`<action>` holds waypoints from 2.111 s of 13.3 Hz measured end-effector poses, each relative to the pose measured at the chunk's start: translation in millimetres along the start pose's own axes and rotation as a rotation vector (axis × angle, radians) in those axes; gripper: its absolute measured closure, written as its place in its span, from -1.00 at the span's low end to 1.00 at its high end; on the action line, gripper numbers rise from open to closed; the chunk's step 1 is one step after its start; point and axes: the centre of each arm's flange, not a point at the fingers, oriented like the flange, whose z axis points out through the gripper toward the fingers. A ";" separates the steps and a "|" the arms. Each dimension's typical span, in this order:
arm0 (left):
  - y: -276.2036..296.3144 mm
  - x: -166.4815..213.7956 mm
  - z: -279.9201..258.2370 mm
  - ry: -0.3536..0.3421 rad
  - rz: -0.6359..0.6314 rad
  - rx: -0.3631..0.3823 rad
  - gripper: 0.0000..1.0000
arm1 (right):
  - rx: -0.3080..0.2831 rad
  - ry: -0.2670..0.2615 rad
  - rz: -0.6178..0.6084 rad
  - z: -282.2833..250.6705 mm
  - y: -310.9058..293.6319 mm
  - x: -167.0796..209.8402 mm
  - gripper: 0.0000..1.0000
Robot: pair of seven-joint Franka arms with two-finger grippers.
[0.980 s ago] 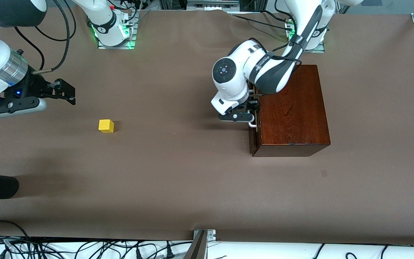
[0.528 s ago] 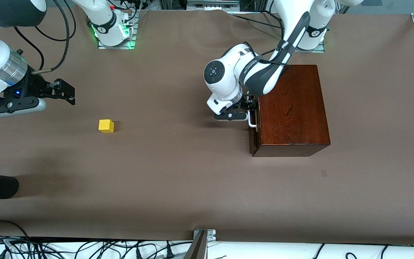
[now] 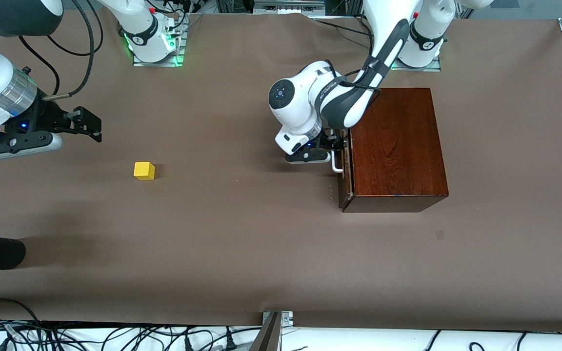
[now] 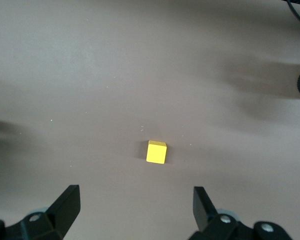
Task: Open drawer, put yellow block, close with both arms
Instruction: 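Pull the drawer open by its handle with the left gripper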
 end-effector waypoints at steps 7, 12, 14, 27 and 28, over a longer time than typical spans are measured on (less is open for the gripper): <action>23.5 -2.7 -20.3 0.023 -0.033 -0.150 -1.00 | -0.002 0.005 0.013 -0.4 7.8 0.3 -1.00; 48.1 -3.8 -32.7 0.035 -0.024 -0.185 -1.00 | -0.008 0.019 0.016 -1.6 10.0 1.7 -1.00; 53.2 -3.5 -31.4 0.037 -0.021 -0.180 -1.00 | -0.012 0.030 0.016 -2.6 10.8 2.9 -1.00; 80.0 -3.2 -37.5 0.053 -0.050 -0.182 -1.00 | -0.013 0.034 0.026 -1.6 16.8 3.8 -1.00; 80.3 -3.4 -37.3 0.053 -0.049 -0.181 -1.00 | -0.013 0.033 0.027 -1.3 17.5 3.9 -1.00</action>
